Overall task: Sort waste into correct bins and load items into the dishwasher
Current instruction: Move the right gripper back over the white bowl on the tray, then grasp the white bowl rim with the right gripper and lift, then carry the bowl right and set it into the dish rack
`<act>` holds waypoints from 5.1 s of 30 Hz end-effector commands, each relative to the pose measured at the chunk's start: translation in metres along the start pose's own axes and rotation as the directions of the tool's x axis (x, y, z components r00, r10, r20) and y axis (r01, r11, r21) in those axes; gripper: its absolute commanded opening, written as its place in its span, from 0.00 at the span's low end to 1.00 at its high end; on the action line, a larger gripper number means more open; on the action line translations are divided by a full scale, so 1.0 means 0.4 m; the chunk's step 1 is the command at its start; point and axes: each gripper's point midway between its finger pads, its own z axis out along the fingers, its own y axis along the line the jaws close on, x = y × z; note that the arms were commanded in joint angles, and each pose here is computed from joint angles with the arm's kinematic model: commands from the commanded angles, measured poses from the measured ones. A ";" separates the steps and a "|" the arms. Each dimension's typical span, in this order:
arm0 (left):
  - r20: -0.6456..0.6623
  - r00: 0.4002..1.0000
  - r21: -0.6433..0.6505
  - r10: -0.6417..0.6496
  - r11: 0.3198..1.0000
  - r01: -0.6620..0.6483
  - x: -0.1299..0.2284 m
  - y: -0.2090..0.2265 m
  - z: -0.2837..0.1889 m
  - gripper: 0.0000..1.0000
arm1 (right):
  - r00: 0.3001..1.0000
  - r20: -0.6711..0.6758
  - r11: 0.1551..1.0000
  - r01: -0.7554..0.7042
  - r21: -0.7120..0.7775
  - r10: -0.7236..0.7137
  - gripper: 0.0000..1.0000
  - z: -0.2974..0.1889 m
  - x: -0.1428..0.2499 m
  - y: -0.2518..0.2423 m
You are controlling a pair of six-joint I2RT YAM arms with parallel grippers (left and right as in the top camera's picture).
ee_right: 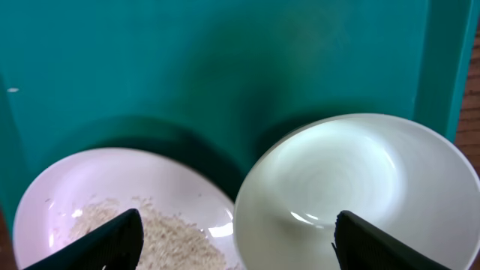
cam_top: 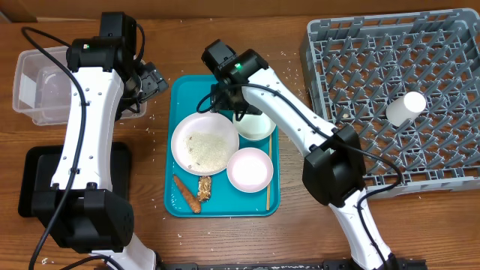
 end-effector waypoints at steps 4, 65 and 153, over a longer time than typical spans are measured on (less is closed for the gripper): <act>0.026 1.000 -0.002 -0.010 1.000 0.010 -0.016 0.005 -0.013 1.00 | 0.997 0.016 0.996 -0.077 0.046 0.077 0.72 0.049 -0.014 -0.019; 0.026 1.000 -0.002 -0.010 1.000 0.010 -0.016 0.005 -0.013 1.00 | 0.993 -0.078 0.986 -0.082 0.144 0.094 0.46 0.100 0.020 -0.084; 0.026 1.000 -0.002 -0.010 1.000 0.010 -0.016 0.005 -0.013 1.00 | 0.801 0.254 0.563 -0.123 -0.817 0.543 0.04 -0.344 -0.435 -1.170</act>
